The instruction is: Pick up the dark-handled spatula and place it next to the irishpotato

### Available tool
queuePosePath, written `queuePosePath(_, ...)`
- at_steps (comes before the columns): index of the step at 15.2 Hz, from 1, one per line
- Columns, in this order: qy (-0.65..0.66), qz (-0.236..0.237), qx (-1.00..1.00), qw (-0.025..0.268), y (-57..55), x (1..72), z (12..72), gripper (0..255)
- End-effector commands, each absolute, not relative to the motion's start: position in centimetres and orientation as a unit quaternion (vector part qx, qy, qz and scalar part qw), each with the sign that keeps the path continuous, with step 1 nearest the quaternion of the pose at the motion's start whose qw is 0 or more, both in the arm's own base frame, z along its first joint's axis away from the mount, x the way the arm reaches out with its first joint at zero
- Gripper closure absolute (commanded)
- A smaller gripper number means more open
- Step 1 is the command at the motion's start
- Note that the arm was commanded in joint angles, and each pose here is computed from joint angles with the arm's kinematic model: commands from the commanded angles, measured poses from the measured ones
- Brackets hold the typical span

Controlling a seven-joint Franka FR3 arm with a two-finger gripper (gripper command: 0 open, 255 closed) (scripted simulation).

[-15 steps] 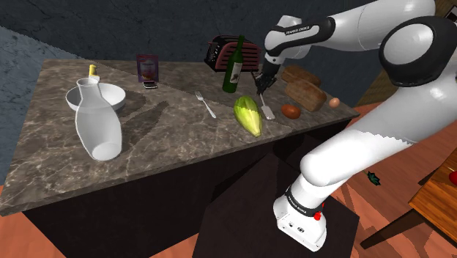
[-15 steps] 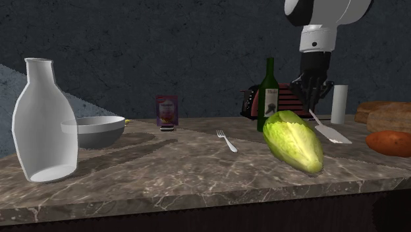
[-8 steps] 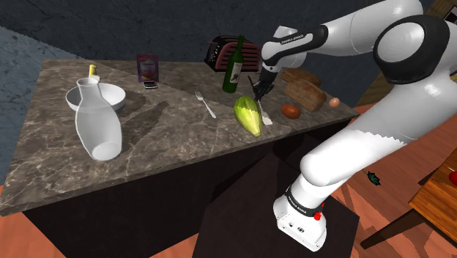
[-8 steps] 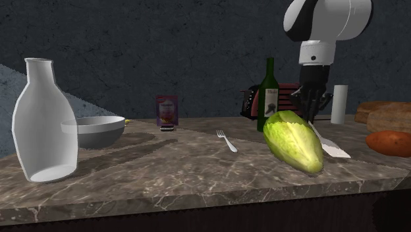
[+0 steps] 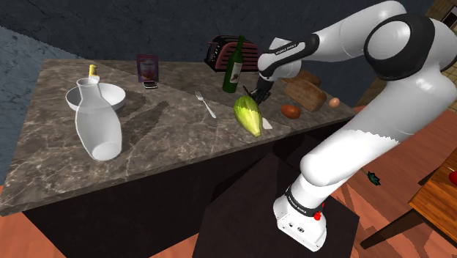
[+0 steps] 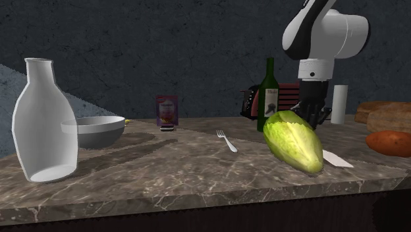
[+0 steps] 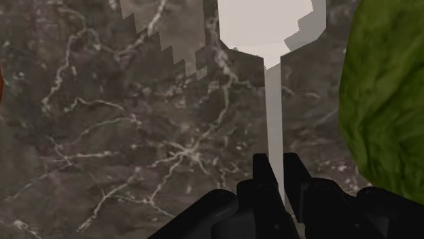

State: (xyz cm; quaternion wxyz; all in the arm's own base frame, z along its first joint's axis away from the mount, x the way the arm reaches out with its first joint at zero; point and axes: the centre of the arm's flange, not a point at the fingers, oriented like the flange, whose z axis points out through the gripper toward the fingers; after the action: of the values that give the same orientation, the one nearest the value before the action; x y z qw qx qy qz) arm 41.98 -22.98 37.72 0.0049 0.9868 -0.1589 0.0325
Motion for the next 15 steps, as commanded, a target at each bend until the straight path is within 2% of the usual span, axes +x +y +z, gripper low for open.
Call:
queuePosePath(1, -0.159, 0.033, 0.987, 0.005, -23.0, 41.9, 36.7, 255)
queuePosePath(4, -0.159, 0.033, 0.987, 0.005, -23.0, 41.9, 35.1, 255)
queuePosePath(12, -0.159, 0.033, 0.987, 0.005, -23.0, 41.9, 35.1, 255)
queuePosePath(13, -0.159, 0.033, 0.987, 0.005, -22.8, 42.0, 35.1, 0)
queuePosePath(15, -0.159, 0.033, 0.987, 0.005, -22.9, 42.0, 35.2, 0)
